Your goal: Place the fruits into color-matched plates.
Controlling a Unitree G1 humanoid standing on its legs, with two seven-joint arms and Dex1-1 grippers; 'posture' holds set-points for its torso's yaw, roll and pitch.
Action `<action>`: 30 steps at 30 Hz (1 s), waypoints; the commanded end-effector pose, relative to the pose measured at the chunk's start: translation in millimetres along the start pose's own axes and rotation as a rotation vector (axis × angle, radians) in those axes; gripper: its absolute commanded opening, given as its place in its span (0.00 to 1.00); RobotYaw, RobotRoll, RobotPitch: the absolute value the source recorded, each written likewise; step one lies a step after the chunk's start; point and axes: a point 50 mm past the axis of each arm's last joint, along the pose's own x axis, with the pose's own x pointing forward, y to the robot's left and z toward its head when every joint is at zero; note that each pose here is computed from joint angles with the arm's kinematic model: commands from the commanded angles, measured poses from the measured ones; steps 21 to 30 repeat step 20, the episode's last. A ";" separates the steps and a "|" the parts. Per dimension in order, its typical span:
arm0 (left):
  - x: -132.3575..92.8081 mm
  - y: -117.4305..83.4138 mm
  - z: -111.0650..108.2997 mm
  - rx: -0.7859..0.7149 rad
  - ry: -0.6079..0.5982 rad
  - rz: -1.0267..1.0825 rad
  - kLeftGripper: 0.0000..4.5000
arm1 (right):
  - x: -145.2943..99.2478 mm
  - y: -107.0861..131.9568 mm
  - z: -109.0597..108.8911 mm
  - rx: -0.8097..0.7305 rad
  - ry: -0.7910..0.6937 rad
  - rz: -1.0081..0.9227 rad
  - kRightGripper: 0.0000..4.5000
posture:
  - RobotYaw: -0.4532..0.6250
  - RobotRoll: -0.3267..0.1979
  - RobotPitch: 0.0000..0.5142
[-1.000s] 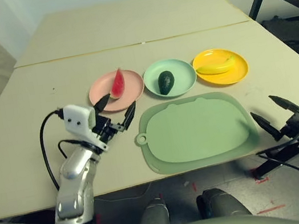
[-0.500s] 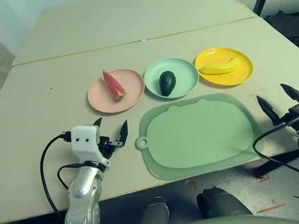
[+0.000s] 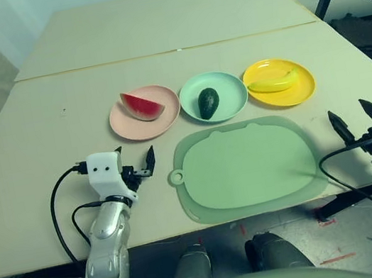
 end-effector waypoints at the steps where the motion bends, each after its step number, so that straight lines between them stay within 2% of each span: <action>1: -2.9 2.4 -1.3 0.008 0.025 0.015 1.00 | -0.3 1.5 -2.4 0.029 0.009 0.001 1.00 | 0.50 0.62 0.24; 10: -8.9 3.9 2.0 0.020 0.021 0.035 1.00 | 2.1 3.3 -7.5 0.041 0.013 -0.008 1.00 | 0.52 0.62 0.24; 20: 1.4 3.6 5.0 0.034 0.006 0.018 1.00 | 4.8 8.9 -10.0 0.046 0.007 0.006 1.00 | 0.53 0.62 0.22; 30: 1.4 3.6 5.0 0.034 0.006 0.018 1.00 | 4.8 8.9 -10.0 0.046 0.007 0.006 1.00 | 0.53 0.62 0.22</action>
